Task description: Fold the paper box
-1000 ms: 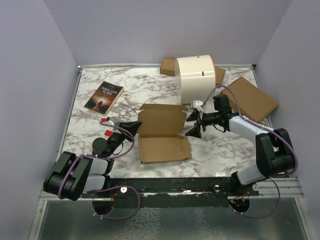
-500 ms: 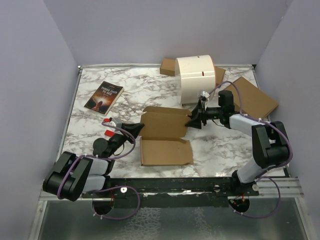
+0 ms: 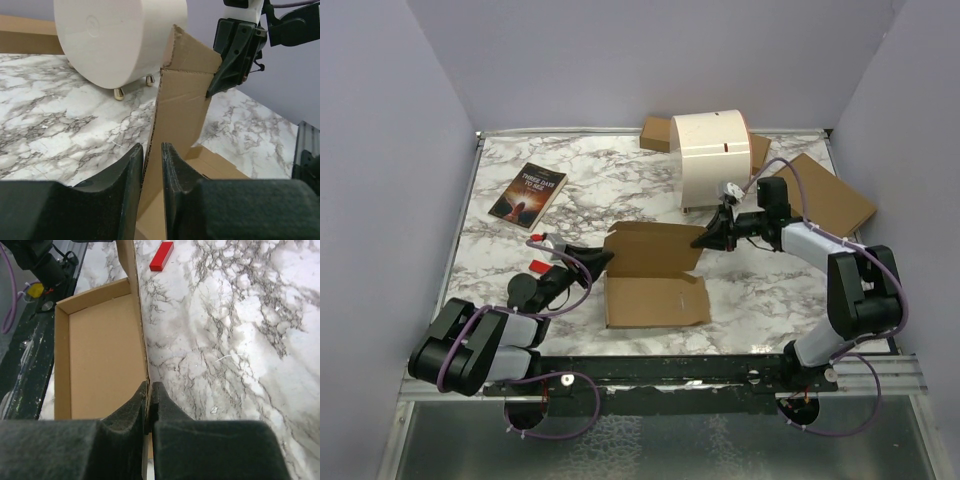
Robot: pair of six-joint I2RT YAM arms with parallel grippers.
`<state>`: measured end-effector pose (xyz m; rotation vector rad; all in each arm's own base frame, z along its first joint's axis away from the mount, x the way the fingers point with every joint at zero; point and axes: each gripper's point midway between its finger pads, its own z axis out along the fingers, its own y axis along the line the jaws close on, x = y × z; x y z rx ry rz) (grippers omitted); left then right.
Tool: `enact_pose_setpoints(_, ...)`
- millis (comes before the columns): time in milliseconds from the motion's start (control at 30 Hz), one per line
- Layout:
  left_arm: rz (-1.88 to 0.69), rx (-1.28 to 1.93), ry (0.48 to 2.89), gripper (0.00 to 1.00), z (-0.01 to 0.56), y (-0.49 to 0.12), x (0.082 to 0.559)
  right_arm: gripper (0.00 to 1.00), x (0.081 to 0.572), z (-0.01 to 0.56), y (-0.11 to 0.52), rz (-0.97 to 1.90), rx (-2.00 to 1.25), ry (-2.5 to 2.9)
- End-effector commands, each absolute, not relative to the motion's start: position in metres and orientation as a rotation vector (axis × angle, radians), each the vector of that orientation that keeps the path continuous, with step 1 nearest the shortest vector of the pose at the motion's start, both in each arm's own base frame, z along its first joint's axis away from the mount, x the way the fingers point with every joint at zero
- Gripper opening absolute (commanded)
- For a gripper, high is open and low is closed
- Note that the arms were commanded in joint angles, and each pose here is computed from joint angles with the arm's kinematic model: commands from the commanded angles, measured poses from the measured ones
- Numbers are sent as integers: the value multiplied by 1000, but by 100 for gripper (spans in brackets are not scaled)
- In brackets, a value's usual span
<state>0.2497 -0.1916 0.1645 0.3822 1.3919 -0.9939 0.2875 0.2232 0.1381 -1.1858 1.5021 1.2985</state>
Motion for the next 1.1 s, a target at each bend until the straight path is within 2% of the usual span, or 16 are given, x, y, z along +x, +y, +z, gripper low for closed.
enact_pose_setpoints(0, -1054, 463, 1178, 27, 214, -200, 235, 1, 287, 159, 220, 1160, -1318, 1360)
enact_pose_setpoints(167, -1088, 496, 1219, 34, 210, -209, 237, 1, 285, 168, 217, 1096, -1388, 1306)
enact_pose_setpoints(467, -1114, 588, 1235, 32, 211, -225, 236, 1, 289, 170, 215, 1059, -1460, 1295)
enact_pose_setpoints(567, -1108, 618, 1257, 23, 208, -231, 239, 1, 289, 169, 214, 1050, -1472, 1303)
enact_pose_setpoints(700, -1113, 657, 1263, 1, 207, -236, 238, 1, 291, 170, 214, 1041, -1475, 1315)
enact_pose_setpoints(767, -1107, 664, 1260, 0, 205, -236, 237, 3, 291, 172, 214, 1043, -1468, 1319)
enact_pose_setpoints(800, -1097, 667, 1254, 0, 205, -235, 237, 6, 291, 175, 214, 1042, -1462, 1320)
enact_pose_setpoints(933, -1040, 676, 1211, 0, 206, -230, 234, 35, 291, 180, 210, 1010, -1440, 1341)
enact_pose_setpoints(1067, -989, 687, 1171, 0, 208, -226, 231, 55, 289, 180, 186, 925, -1410, 1331)
